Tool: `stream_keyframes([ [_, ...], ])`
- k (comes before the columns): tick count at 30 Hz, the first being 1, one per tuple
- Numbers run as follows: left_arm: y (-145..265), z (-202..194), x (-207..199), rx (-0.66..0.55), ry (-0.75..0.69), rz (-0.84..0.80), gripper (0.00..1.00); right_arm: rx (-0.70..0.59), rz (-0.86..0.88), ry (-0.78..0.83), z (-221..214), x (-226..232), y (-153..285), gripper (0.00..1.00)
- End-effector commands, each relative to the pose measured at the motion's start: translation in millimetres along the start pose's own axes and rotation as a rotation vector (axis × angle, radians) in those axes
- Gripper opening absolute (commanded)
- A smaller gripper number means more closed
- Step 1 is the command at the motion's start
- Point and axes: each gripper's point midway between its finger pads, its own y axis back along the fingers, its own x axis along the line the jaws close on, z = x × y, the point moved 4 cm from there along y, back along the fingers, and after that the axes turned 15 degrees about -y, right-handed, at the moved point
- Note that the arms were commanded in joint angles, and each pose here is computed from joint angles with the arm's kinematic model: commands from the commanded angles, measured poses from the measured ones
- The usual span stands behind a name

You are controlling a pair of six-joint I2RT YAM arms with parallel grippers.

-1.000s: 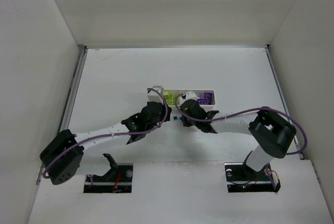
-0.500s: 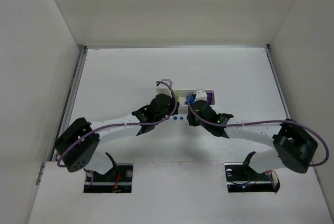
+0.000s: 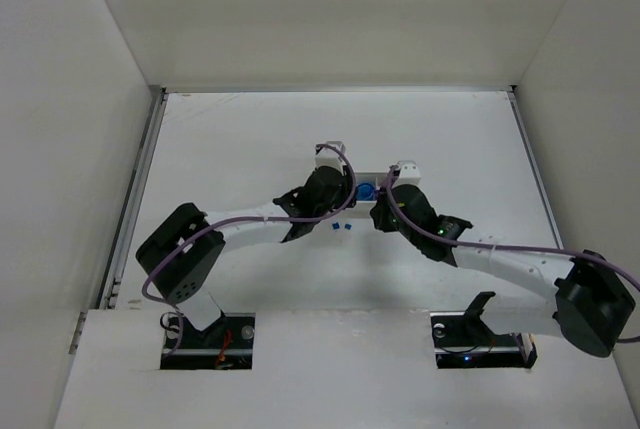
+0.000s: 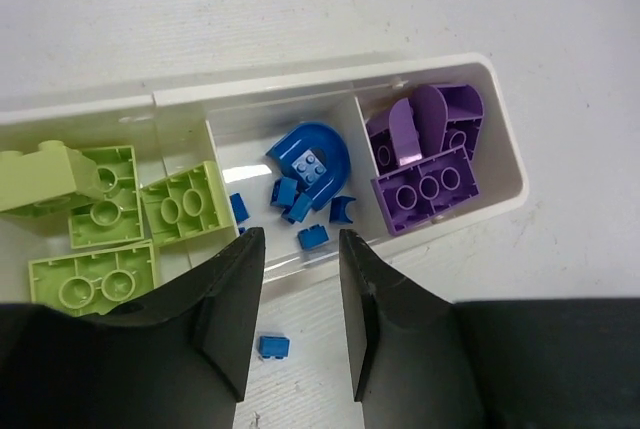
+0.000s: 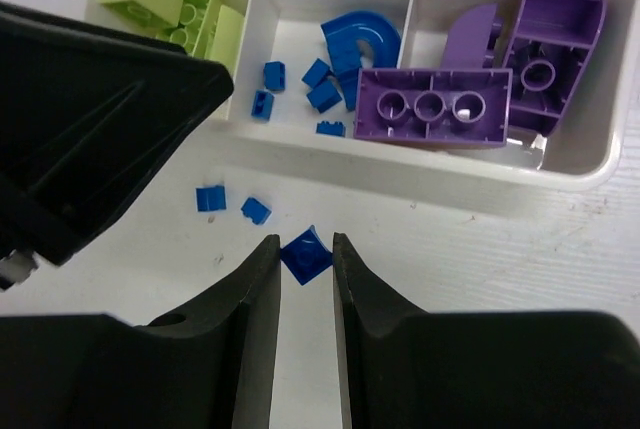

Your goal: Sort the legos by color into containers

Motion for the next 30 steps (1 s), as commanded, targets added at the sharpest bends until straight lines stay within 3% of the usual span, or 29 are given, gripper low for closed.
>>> stream_keyframes([
  [1, 21, 35, 4, -0.115, 0.016, -0.002, 0.33, -0.070, 0.042, -0.016, 30, 25, -6, 0.23],
  [9, 68, -21, 28, -0.065, -0.012, 0.084, 0.31, -0.105, 0.018, 0.006, 53, 42, -42, 0.25],
  [13, 81, -45, 32, -0.032, -0.025, 0.121, 0.31, -0.117, 0.004, -0.002, 62, 43, -52, 0.40],
  [17, 79, -59, 27, -0.007, -0.011, 0.118, 0.32, -0.134, 0.005, -0.008, 64, 43, -47, 0.46],
  [30, 42, -77, 8, 0.056, -0.041, 0.114, 0.32, -0.006, 0.041, 0.027, -14, 27, -16, 0.42],
])
